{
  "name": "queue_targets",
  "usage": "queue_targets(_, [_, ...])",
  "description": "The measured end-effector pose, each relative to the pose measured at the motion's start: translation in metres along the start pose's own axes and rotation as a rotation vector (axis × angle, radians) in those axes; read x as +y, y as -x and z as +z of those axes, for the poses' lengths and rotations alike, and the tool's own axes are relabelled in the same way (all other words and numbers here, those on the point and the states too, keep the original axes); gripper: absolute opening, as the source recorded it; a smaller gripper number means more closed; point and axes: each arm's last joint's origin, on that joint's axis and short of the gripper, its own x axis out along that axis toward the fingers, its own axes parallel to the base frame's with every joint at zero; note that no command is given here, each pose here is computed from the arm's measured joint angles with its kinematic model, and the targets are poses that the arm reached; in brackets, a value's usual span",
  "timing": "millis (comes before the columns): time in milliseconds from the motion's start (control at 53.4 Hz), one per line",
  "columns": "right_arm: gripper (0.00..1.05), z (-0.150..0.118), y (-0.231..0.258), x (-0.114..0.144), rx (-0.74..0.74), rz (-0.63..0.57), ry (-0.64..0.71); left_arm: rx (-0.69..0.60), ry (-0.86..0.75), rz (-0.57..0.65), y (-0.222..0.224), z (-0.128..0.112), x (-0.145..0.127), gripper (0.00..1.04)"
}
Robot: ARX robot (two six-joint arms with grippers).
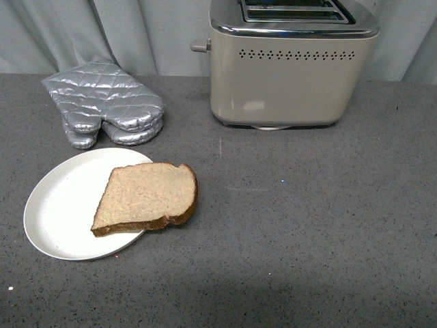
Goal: Put bread into toaster
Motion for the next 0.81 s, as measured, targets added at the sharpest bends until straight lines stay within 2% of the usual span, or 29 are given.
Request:
queue_targets(749, [0.95,0.0000,0.0000,0.0000,0.000,0.000,0.000,0.000,0.000,0.000,0.0000,0.0000,0.0000,0.98])
queue_targets(787, [0.95,0.0000,0.0000,0.0000,0.000,0.000,0.000,0.071,0.054,0.074,-0.0004,-0.0016,0.0004,0.98])
queue_targets(805, [0.95,0.0000,0.0000,0.0000,0.000,0.000,0.000,0.151,0.100,0.138,-0.0017,-0.0036,0.0011,0.98])
